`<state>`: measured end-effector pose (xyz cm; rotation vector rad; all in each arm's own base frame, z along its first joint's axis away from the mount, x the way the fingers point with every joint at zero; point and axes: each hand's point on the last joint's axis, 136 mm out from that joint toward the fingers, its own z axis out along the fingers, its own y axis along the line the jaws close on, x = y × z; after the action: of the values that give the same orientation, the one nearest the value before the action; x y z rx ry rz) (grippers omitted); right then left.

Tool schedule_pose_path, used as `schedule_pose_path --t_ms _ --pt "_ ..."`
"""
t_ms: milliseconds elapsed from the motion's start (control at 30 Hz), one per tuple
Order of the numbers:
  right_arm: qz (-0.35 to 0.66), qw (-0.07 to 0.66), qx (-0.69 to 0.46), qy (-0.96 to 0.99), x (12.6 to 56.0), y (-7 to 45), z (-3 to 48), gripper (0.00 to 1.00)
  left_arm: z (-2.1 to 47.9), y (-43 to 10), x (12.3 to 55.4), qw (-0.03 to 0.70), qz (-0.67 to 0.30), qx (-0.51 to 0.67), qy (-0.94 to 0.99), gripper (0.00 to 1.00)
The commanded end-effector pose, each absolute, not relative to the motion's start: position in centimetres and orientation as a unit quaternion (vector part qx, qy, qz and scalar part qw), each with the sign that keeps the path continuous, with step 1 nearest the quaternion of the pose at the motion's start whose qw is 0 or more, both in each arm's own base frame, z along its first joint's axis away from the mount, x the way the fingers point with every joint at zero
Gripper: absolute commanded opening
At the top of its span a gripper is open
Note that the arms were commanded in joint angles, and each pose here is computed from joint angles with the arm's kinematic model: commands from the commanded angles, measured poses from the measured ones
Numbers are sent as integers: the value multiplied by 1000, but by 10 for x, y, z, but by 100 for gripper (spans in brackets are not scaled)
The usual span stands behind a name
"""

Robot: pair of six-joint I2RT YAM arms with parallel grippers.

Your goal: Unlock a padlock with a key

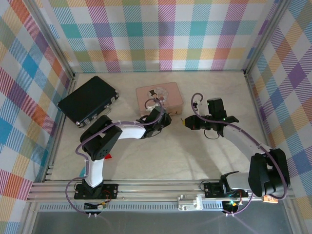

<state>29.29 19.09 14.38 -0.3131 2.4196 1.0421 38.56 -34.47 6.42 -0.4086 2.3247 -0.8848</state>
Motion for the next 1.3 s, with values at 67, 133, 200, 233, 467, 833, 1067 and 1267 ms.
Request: schedule_pose_path --t_ms 67,133,200,233,467,833,1067,1267 --pt "433 235 -120 862 290 200 148 0 128 -363 389 293 -446 -138 834 0" --pt "446 233 -120 856 290 202 149 0 136 -365 389 282 -471 -143 823 0" --pt "464 224 -120 849 288 205 148 0 146 -367 388 280 -495 -145 810 0" --pt "472 219 -118 846 288 206 148 0 151 -368 388 279 -505 -144 804 0" --pt "518 192 -113 826 284 210 136 0 181 -370 380 284 -546 -108 781 0" --pt "550 184 -95 809 295 217 136 0 198 -374 384 286 -594 -112 744 0" --pt "558 201 -90 800 304 218 148 0 205 -378 382 289 -617 -100 726 0" --pt "563 208 -86 795 309 219 152 0 203 -379 380 289 -622 -96 722 0"
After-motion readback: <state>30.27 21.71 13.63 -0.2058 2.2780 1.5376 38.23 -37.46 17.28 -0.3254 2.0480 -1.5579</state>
